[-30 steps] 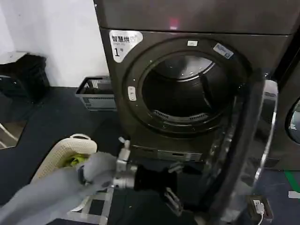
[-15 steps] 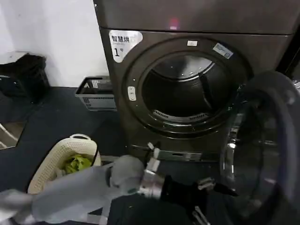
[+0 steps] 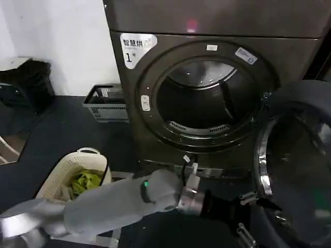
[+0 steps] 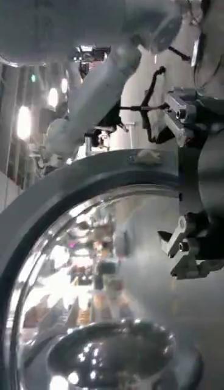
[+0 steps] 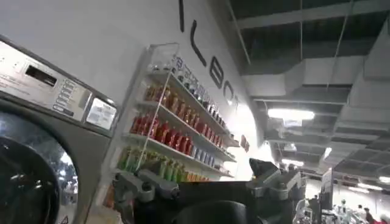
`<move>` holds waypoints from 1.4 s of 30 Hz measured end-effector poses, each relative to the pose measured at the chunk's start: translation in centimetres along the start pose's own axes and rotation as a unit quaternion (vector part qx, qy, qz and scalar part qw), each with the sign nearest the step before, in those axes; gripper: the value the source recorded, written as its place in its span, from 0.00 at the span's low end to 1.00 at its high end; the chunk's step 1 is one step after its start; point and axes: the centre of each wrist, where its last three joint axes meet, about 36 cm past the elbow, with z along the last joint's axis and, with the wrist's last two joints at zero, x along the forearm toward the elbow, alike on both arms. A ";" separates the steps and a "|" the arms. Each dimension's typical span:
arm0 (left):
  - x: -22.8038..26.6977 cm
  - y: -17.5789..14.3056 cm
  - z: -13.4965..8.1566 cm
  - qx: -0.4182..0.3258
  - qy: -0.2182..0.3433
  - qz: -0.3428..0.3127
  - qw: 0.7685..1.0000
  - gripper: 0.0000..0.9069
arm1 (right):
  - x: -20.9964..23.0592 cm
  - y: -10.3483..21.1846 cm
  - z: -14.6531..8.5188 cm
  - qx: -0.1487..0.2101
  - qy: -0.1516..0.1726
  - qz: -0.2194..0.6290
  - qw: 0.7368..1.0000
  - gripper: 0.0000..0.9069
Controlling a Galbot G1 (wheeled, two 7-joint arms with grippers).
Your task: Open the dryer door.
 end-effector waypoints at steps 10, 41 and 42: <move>-2.0 1.5 0.0 -0.002 -0.001 -0.001 1.000 1.00 | -0.1 -0.3 0.2 -0.001 0.000 0.002 1.000 1.00; -1.4 2.4 0.6 -0.058 -0.040 -0.031 0.997 1.00 | -0.1 -0.6 -0.4 0.007 -0.013 -0.002 1.000 1.00; -1.0 2.4 0.7 -0.063 -0.042 -0.033 0.997 1.00 | 0.0 -0.5 -0.4 0.007 -0.014 -0.003 1.000 1.00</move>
